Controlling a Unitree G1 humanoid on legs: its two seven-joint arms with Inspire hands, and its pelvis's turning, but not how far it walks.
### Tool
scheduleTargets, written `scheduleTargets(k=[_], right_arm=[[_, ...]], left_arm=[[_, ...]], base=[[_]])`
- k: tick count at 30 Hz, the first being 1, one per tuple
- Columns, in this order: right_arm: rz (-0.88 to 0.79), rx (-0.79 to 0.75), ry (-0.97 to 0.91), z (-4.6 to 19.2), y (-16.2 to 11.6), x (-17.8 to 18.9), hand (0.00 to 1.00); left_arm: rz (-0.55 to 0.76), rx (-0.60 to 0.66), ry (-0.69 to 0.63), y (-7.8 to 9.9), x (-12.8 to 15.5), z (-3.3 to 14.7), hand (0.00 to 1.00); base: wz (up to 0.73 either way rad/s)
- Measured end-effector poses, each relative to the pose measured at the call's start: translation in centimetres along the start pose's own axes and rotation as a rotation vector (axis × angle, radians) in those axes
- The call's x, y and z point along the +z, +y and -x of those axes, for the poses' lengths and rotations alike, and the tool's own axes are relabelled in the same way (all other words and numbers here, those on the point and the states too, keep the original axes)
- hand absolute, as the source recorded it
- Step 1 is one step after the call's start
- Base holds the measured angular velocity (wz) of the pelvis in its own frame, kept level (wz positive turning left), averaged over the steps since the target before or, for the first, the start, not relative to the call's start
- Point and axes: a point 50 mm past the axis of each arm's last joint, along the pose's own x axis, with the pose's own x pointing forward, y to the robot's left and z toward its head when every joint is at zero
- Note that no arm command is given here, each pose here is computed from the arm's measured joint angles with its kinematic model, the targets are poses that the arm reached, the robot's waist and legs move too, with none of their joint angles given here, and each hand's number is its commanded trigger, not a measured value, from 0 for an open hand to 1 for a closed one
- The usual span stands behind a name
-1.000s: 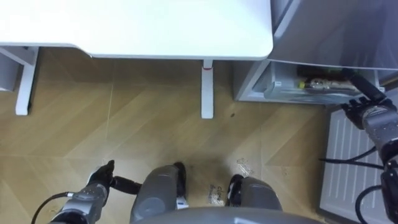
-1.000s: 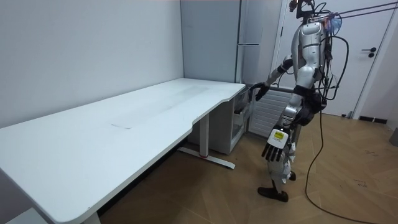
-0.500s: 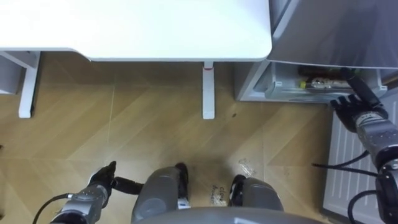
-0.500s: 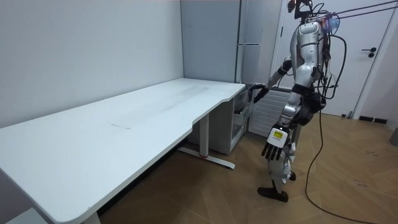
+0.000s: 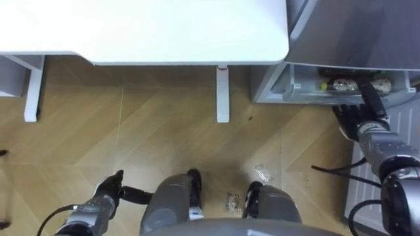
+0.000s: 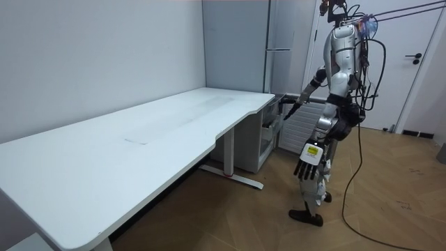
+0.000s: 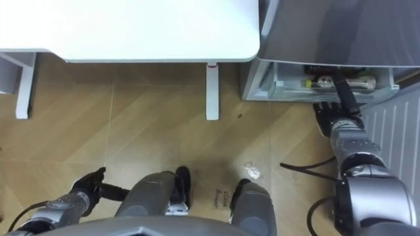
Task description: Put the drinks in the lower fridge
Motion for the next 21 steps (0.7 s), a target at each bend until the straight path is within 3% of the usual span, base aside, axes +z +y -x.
scheduleTargets(k=[13,21], right_arm=[[-0.019,-0.014,0.003,0.0,-0.5,-0.2,0.0],[-0.017,0.063,-0.044,-0.1,1.5,0.1,0.0]], left_arm=[[-0.032,0.042,0.058,0.2,-1.6,0.3,0.0],[-0.035,0.034,0.043,-0.1,-1.5,0.4,0.0]], base=[[0.02],[0.04]])
